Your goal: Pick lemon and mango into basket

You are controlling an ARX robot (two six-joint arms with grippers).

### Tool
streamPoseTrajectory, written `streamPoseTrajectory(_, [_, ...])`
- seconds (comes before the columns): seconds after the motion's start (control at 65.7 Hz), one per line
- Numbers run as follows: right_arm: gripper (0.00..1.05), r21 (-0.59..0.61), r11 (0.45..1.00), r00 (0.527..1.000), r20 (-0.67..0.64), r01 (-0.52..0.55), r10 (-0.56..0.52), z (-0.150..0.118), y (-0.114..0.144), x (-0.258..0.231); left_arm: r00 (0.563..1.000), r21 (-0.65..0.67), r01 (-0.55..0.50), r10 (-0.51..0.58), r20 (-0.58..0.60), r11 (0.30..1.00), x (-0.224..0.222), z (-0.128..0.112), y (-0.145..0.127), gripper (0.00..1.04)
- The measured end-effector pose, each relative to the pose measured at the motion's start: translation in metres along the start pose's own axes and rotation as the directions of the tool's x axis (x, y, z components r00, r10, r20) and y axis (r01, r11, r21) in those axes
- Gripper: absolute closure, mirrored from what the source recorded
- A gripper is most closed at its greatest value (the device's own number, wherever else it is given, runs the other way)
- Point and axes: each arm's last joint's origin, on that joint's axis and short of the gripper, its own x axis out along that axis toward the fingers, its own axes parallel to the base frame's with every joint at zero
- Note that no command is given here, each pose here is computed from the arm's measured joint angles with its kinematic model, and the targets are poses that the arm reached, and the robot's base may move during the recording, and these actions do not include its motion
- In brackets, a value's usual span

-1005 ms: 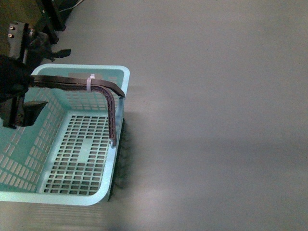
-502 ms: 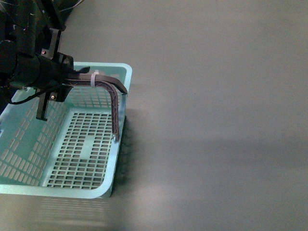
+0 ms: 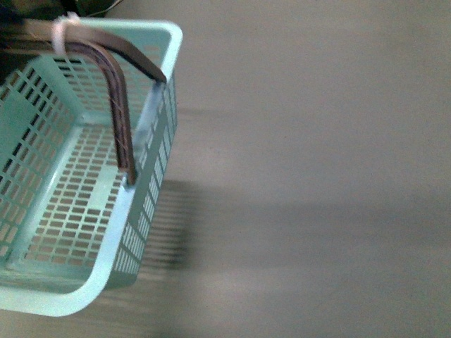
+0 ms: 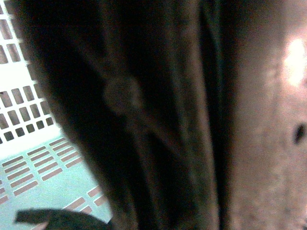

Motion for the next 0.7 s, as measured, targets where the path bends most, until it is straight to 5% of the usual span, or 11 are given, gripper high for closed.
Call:
streamPoseTrajectory(0.274, [0.09, 0.000, 1.000, 1.000, 0.000, 0.000, 0.000, 0.000, 0.000, 0.000, 0.980, -0.060, 0.188, -0.184, 0.076, 0.980, -0.125, 0.024, -0.043, 0.90])
streamPoseTrajectory(0.7, [0.09, 0.000, 1.000, 1.000, 0.000, 0.000, 0.000, 0.000, 0.000, 0.000, 0.968, -0.083, 0.250, -0.249, 0.022, 0.965, -0.177, 0.019, -0.052, 0.90])
